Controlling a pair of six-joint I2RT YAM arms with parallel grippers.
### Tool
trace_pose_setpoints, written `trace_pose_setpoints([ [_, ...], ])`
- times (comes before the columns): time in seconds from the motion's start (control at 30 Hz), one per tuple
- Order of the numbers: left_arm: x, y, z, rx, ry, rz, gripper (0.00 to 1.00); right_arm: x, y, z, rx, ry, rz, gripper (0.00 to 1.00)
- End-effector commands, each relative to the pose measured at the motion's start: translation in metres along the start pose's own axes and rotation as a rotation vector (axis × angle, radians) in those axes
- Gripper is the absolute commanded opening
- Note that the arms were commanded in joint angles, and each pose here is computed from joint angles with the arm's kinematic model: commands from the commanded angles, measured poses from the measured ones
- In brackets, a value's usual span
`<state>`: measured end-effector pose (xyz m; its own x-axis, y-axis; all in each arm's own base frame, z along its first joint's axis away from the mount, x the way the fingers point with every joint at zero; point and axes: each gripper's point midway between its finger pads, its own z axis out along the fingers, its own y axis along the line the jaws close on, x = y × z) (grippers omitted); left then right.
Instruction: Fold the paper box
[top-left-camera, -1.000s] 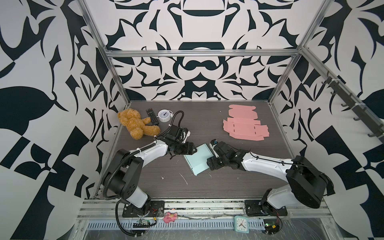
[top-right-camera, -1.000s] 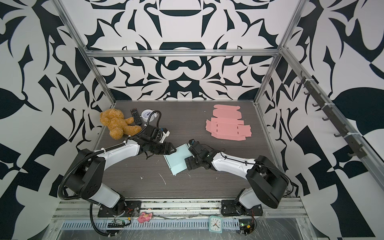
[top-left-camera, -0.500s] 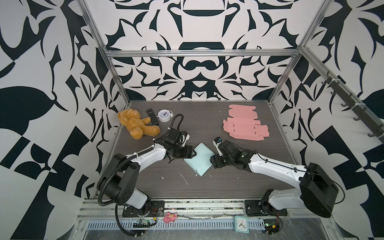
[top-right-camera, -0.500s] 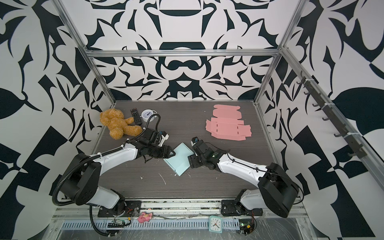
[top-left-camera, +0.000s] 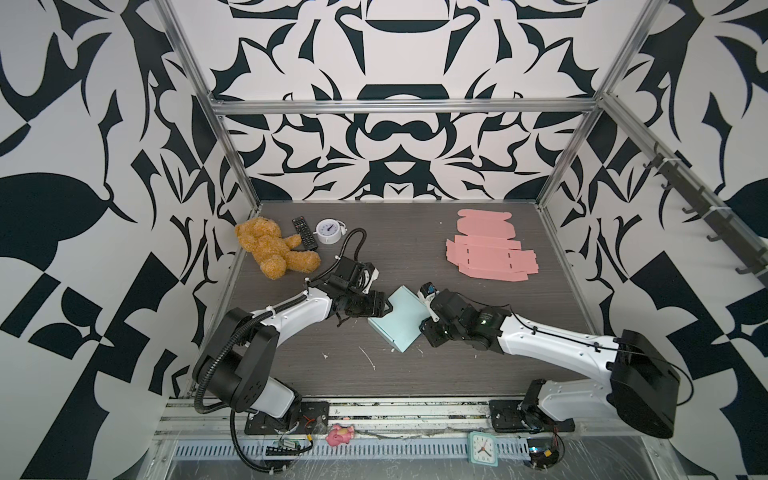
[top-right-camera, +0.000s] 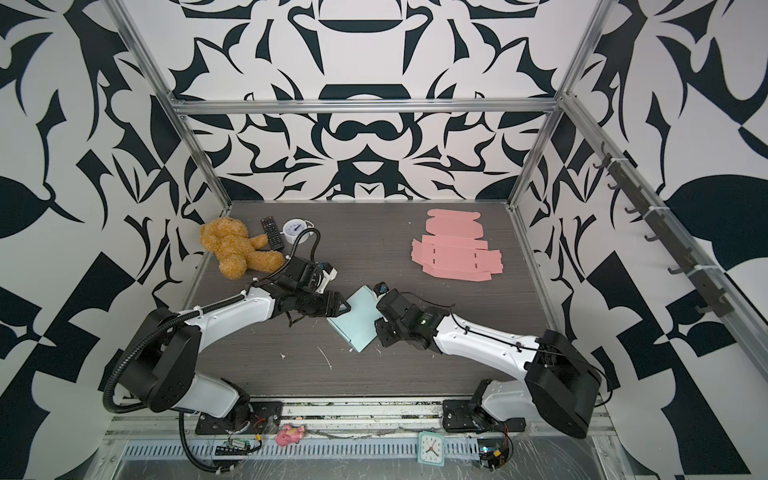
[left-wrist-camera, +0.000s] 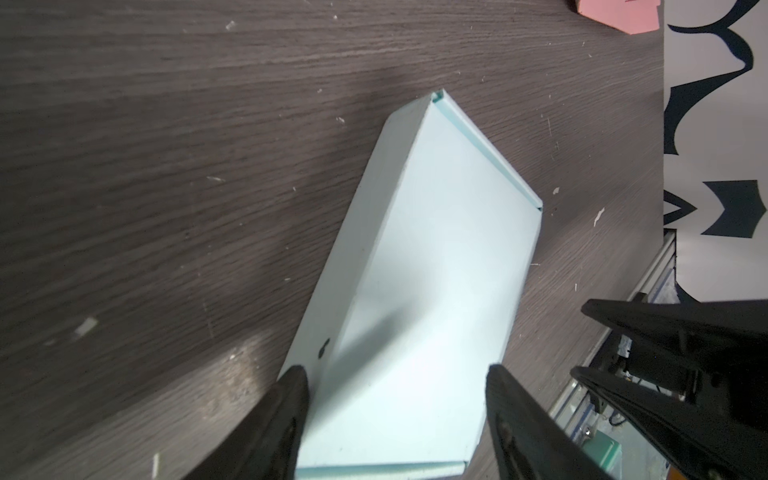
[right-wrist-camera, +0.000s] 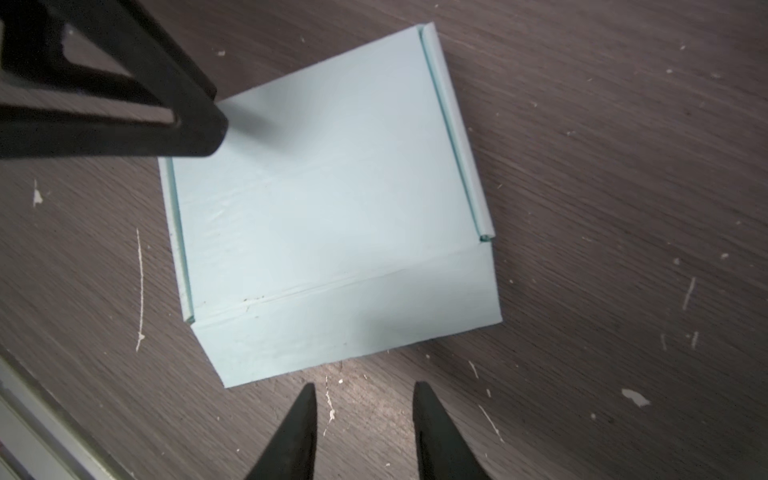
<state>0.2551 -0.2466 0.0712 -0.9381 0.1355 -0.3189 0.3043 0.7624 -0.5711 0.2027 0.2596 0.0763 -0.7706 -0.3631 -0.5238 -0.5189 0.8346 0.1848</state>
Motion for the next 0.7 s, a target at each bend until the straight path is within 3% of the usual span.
trace_pose_setpoints([
  [0.0,0.005,-0.002,-0.001,0.013,0.010,-0.004,0.71,-0.004,0.007,0.002,-0.008,-0.019,-0.003,0.35],
  [0.67,0.012,0.000,0.003,0.023,0.021,-0.014,0.70,0.006,0.018,0.033,-0.023,0.022,-0.007,0.31],
])
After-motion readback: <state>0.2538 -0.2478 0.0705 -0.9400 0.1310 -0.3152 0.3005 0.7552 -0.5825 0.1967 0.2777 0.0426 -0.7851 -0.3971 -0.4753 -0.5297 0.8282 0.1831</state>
